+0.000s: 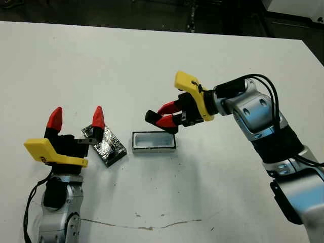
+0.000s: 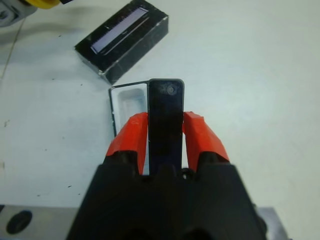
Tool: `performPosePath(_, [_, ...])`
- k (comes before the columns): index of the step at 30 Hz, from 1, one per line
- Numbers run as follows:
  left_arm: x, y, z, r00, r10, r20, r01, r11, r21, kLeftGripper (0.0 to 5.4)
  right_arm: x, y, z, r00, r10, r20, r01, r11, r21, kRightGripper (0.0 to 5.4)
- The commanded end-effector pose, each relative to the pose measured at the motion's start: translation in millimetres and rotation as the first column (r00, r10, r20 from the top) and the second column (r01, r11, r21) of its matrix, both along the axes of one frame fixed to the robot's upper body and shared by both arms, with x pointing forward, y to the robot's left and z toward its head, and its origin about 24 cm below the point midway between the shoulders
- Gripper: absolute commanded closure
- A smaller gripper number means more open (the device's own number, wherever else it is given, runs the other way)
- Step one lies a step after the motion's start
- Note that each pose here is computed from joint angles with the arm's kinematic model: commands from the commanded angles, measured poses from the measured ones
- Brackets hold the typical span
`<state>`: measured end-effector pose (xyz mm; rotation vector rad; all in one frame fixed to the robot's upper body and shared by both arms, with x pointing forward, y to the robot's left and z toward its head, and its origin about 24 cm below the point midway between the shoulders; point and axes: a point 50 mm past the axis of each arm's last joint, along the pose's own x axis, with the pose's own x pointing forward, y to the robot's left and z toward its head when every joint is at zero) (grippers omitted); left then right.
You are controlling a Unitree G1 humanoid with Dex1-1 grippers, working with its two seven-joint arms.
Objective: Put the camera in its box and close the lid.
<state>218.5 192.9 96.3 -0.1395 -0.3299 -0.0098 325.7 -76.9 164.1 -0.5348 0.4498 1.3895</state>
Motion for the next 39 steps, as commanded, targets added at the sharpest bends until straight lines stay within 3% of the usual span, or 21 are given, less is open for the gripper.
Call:
performPosePath(1, [-0.3,0.6,-2.7,1.0,0.0,-0.019,0.0,1.0,-0.004,0.0,0.9,4.0,4.8,1.0,0.011,-0.006,-0.011,1.0,0.0,3.7])
performPosePath(18, [-0.8,-0.2,-4.0,1.0,-0.003,-0.021,0.003,1.0,-0.008,0.0,-2.6,21.4,10.2,0.999,0.033,-0.013,-0.032,0.998,0.051,3.7])
performPosePath(39, [-1.1,0.2,-3.8,1.0,0.005,-0.023,-0.005,1.0,-0.002,0.0,-4.3,20.9,-14.1,0.997,0.042,-0.057,-0.044,0.999,-0.024,3.7])
